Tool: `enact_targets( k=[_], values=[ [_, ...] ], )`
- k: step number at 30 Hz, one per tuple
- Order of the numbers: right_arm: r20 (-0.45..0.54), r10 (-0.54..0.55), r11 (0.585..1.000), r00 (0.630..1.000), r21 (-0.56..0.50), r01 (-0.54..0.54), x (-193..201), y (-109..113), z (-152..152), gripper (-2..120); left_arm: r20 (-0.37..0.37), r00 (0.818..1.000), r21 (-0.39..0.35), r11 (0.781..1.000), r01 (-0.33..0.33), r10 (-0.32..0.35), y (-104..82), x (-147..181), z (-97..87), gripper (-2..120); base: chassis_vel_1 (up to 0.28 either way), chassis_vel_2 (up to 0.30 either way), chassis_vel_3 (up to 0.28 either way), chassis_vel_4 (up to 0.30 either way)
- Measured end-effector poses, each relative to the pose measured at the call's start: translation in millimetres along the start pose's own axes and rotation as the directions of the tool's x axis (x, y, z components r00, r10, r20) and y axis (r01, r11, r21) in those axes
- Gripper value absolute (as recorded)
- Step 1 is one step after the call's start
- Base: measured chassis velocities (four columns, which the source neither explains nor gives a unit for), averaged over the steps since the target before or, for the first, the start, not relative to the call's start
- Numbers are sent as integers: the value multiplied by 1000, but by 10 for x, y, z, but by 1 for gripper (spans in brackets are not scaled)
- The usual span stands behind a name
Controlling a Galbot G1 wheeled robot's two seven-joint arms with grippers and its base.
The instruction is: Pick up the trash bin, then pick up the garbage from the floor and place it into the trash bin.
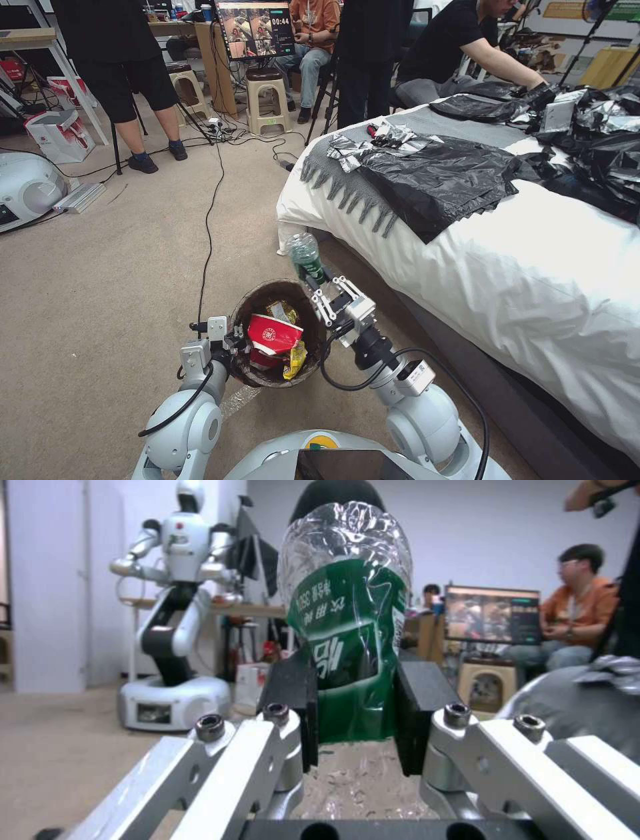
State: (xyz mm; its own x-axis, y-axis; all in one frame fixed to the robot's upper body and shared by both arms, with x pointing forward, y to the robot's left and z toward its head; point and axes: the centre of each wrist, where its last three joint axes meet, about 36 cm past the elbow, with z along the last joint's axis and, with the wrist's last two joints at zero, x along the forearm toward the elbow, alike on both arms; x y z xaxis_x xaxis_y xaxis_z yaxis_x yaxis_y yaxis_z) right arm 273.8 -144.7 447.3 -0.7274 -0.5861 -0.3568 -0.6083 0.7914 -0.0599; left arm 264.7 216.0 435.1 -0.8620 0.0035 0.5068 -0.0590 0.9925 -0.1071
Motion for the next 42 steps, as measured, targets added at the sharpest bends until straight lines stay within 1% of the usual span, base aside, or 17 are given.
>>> enact_targets(
  k=[2, 6, 15, 18, 21, 22, 25, 26, 28, 29, 30, 32, 33, 35, 36, 38, 42],
  values=[
    [-23, -34, 999, 999, -19, 34, -14, 128, 97, 21, 2, 1000, -1, 1000, 0, 0, -13, 15, -7, 3, 0, 0, 0, 0],
    [-49, -50, 998, 998, -34, 49, -6, 229, 207, 21, 4, 1000, 0, 1000, 0, 0, -17, 21, -13, 3, 0, 0, 0, 0],
    [-98, -63, 998, 993, -36, 60, 43, 273, 378, 21, 7, 1000, 1, 1000, -1, 1, -21, 27, -24, 3, 0, 0, 0, 0],
    [-104, -64, 998, 992, -35, 61, 49, 271, 403, 26, 7, 1000, 2, 1000, -2, 2, -21, 28, -27, 3, 0, 0, 0, 0],
    [-111, -68, 997, 992, -37, 64, 52, 276, 432, 43, 7, 1000, 4, 1000, -2, 2, -24, 28, -28, 3, 0, 0, 0, 0],
    [-111, -68, 997, 992, -37, 64, 52, 276, 432, 43, 7, 1000, 4, 1000, -2, 2, -24, 28, -28, 3, 0, 0, 0, 0],
    [-111, -69, 997, 991, -37, 65, 48, 277, 438, 55, 7, 1000, 5, 1000, -2, 2, -23, 28, -28, 3, 0, 0, 0, 0],
    [-111, -69, 997, 991, -37, 65, 48, 277, 438, 55, 7, 1000, 5, 1000, -2, 2, -23, 28, -28, 3, 0, 0, 0, 0],
    [-111, -68, 997, 991, -36, 65, 44, 273, 443, 66, 7, 1000, 5, 1000, -2, 2, -22, 28, -28, 3, 0, 0, 0, 0],
    [-111, -68, 997, 991, -36, 65, 44, 273, 443, 66, 7, 1000, 5, 1000, -2, 2, -22, 28, -28, 3, 0, 0, 0, 0],
    [-110, -68, 997, 992, -36, 65, 40, 271, 442, 74, 7, 1000, 5, 1000, -2, 2, -22, 28, -28, 3, 0, 0, 0, 0],
    [-108, -68, 997, 992, -36, 64, 35, 268, 441, 83, 7, 1000, 6, 1000, -2, 2, -25, 28, -28, 3, 0, 0, 0, 0],
    [-108, -68, 997, 992, -36, 64, 35, 268, 441, 83, 7, 1000, 6, 1000, -2, 2, -25, 28, -28, 3, 0, 0, 0, 0],
    [-108, -67, 997, 992, -36, 64, 31, 261, 443, 93, 5, 1000, 9, 1000, -4, 4, -33, 27, -26, 3, 0, 0, 0, 0],
    [-108, -67, 997, 992, -36, 64, 31, 261, 443, 93, 5, 1000, 9, 1000, -4, 4, -33, 27, -26, 3, 0, 0, 0, 0],
    [-108, -65, 997, 992, -36, 62, 29, 256, 446, 99, -9, 1000, 23, 1000, -10, 11, -39, 35, -27, 3, 0, 0, 0, 0],
    [-106, -64, 998, 992, -35, 60, 21, 248, 448, 100, -22, 1000, 37, 999, -20, 21, -52, 61, -42, 3, 0, 0, 0, 0]
  ],
)
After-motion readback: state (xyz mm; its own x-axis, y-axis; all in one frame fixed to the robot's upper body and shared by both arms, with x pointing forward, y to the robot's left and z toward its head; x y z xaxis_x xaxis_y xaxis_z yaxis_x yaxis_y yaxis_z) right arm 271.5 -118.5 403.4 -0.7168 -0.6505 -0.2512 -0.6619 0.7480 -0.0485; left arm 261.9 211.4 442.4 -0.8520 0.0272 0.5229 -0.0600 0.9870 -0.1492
